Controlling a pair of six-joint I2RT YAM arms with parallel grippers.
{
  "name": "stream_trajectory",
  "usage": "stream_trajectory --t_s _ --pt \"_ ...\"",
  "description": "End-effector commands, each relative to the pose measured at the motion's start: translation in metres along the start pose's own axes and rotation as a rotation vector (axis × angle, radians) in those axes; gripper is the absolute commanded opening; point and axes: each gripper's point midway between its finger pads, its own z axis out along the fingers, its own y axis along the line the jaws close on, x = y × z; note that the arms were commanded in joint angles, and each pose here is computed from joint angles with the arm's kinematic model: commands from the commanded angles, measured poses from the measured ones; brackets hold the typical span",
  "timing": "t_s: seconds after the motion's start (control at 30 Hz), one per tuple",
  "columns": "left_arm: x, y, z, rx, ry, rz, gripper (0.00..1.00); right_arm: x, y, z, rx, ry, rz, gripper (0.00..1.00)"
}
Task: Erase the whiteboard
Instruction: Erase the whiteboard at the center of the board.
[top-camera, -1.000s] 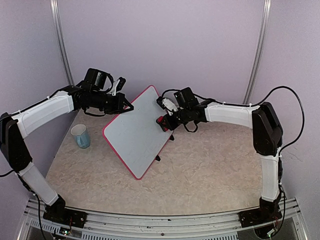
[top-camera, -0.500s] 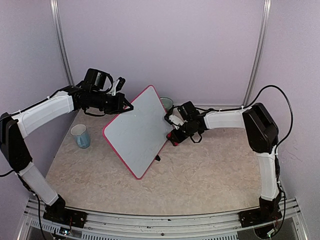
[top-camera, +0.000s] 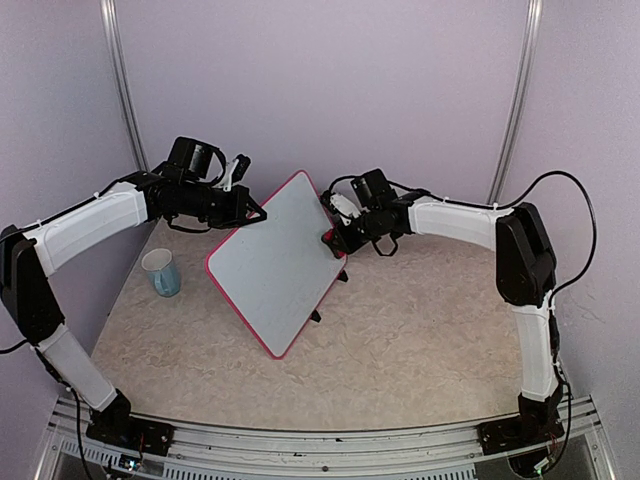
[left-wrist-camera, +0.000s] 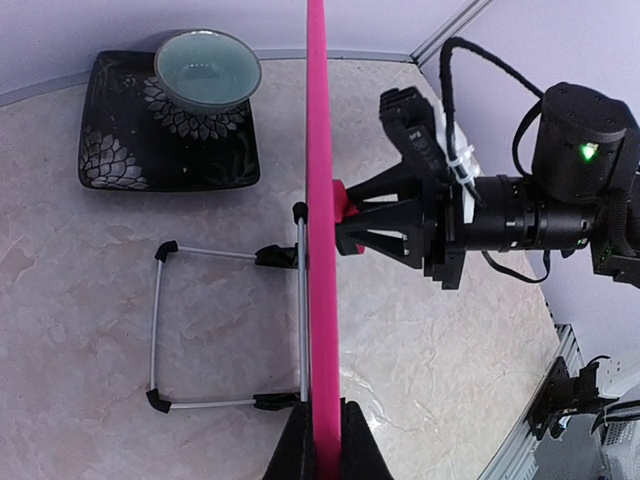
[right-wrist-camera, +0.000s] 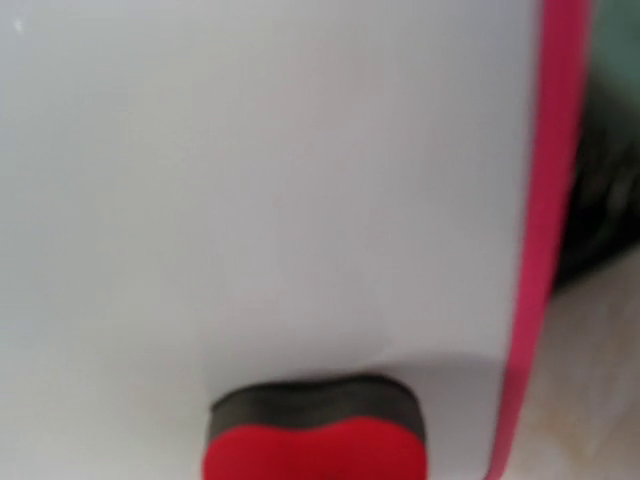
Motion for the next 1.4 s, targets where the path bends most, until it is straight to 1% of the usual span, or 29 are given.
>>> stream_trajectory --t_s 0.0,0.23,0.37,0.47,0.7,0.8,0.9,1.07,1.2,1.3,1.33,1.37 --pt "0.012 -0.010 0.000 0.052 0.043 0.007 0.00 -0.001 0.001 0.011 -0.010 0.003 -0.016 0.00" --pt "0.013 -0.011 -0.001 0.057 0.045 0.007 0.00 0.056 -0.006 0.028 -0.029 0.089 0.030 0.00" --pt "0.012 -0.011 0.000 0.057 0.044 0.005 0.00 0.076 -0.008 0.032 -0.039 0.123 0.044 0.00" --pt "0.013 -0.009 0.001 0.054 0.046 0.003 0.00 0.069 -0.007 0.030 -0.049 0.107 0.042 0.00" --pt "0.014 -0.008 0.003 0.053 0.051 0.000 0.00 0.016 -0.009 0.014 -0.047 0.012 0.021 0.00" --pt "0.014 -0.009 0.002 0.053 0.050 0.003 0.00 0.003 -0.012 0.010 -0.029 -0.008 0.014 0.00" --pt "0.014 -0.008 0.002 0.051 0.049 0.002 0.00 0.009 -0.014 0.013 -0.014 0.005 0.014 0.00" --pt "0.013 -0.009 0.001 0.053 0.048 0.003 0.00 0.046 -0.014 0.029 -0.019 0.078 0.029 0.00" --pt "0.013 -0.009 0.001 0.056 0.047 0.003 0.00 0.065 -0.012 0.034 -0.027 0.106 0.039 0.00" --pt "0.013 -0.009 0.002 0.055 0.048 0.000 0.00 0.063 -0.008 0.033 -0.048 0.095 0.038 0.00" --pt "0.013 -0.009 0.002 0.055 0.047 0.000 0.00 0.052 -0.006 0.029 -0.058 0.052 0.034 0.00" --pt "0.013 -0.009 0.002 0.056 0.047 0.002 0.00 0.050 -0.002 0.027 -0.075 0.033 0.036 0.00"
